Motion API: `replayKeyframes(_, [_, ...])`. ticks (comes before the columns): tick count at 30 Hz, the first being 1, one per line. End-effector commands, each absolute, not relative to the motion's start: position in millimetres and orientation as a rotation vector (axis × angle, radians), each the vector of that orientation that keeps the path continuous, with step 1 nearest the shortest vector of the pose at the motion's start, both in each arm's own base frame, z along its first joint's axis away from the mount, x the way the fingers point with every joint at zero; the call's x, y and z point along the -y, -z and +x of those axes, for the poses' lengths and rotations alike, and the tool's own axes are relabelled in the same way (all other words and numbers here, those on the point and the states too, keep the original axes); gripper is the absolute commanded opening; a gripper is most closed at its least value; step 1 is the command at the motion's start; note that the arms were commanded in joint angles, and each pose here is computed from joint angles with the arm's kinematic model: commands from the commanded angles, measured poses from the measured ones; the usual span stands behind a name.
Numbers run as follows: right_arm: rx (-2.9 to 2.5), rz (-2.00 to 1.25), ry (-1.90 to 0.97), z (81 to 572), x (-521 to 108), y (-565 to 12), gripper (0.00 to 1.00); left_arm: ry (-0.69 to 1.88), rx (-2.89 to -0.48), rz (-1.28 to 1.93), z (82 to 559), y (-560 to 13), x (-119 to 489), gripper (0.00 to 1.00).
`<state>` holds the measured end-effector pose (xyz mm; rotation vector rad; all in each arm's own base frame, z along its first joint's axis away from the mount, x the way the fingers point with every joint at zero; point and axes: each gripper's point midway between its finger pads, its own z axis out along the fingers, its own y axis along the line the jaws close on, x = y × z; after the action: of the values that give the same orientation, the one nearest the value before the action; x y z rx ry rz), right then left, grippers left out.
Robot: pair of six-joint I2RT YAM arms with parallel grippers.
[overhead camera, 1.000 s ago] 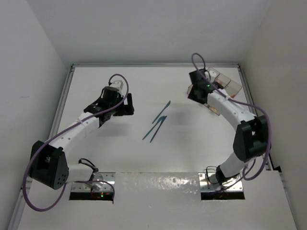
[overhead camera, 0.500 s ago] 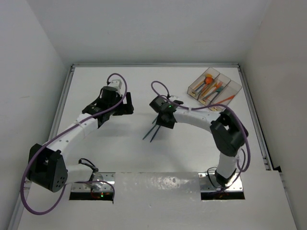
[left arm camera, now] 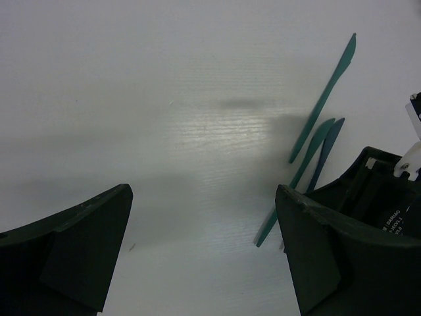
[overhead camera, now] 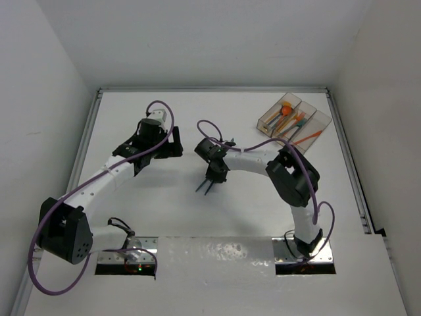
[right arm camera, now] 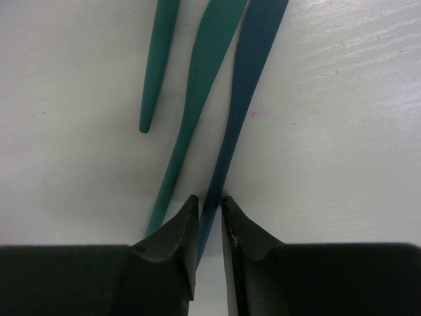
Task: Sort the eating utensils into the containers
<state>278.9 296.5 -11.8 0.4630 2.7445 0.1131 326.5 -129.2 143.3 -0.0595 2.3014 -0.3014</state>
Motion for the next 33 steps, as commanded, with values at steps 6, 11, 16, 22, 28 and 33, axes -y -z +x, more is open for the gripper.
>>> replayKeyframes(6, [-2.804,0.557,0.004,251.9,-256.2,30.5,0.0,0.309,-2.236,-0.076,333.2,-162.5,126.2,0.89])
replayKeyframes(11, [-2.708,0.569,0.063,264.9,-202.0,11.6,0.0,0.316,-2.237,-0.072,332.8,-162.1,127.2,0.89])
replayKeyframes(16, [-2.525,0.512,0.069,309.2,-151.3,-44.9,0.0,0.332,-2.242,-0.065,332.2,-160.2,129.9,0.89])
replayKeyframes(22, [-2.345,0.634,0.122,364.7,-64.9,-101.7,0.0,0.339,-2.247,-0.057,332.7,-158.4,131.7,0.89])
replayKeyframes(28, [-2.232,0.811,0.165,413.0,27.8,-123.1,0.0,0.335,-2.256,-0.051,333.9,-154.5,132.3,0.89])
replayKeyframes(33, [-2.159,0.902,0.164,447.9,74.1,-131.2,0.0,0.331,-2.267,-0.044,334.3,-150.8,132.5,0.89])
